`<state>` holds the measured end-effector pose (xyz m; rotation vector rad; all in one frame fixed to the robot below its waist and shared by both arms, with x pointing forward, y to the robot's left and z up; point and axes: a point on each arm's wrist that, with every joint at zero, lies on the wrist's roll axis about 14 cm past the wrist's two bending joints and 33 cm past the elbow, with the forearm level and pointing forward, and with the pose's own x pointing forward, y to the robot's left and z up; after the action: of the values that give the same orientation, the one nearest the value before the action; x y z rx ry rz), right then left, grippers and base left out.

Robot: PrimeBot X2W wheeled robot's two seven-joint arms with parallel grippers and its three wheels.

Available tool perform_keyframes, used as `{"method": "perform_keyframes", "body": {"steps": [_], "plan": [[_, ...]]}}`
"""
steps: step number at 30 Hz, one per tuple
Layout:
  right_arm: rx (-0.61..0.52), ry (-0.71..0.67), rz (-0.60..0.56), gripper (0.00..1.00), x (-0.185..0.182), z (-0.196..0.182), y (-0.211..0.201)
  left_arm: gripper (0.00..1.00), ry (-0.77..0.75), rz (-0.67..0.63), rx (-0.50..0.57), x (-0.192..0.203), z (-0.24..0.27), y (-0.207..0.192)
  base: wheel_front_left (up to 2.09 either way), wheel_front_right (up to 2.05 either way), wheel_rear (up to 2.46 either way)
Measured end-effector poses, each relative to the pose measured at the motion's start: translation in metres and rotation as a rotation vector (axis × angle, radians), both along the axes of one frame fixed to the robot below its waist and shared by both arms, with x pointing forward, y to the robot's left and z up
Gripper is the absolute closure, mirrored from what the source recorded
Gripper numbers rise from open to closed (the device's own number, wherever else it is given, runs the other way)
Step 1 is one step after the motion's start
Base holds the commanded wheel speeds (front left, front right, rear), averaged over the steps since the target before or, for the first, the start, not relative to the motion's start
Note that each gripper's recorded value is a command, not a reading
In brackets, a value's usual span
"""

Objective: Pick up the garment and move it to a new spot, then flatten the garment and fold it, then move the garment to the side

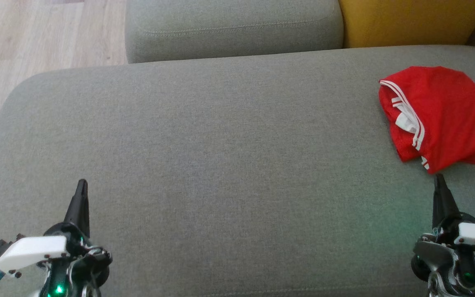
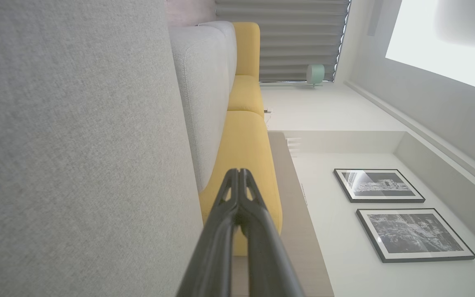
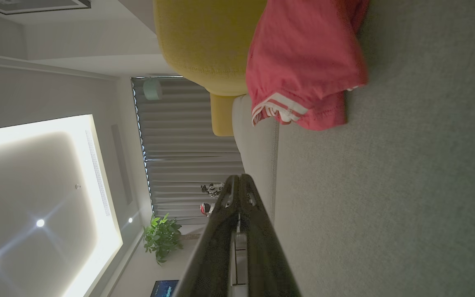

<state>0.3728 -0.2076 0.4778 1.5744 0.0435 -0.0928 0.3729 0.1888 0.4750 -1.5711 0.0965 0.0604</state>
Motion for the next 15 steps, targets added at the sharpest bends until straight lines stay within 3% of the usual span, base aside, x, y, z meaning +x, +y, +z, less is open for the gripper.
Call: {"method": "perform_keyframes", "body": {"steps": [15], "plan": [[0.0,0.0,0.0,1.0,0.0,-0.0001,0.0,1.0,0.0,0.0,0.0,0.0001,0.0001,0.0,0.0,0.0,0.0]]}}
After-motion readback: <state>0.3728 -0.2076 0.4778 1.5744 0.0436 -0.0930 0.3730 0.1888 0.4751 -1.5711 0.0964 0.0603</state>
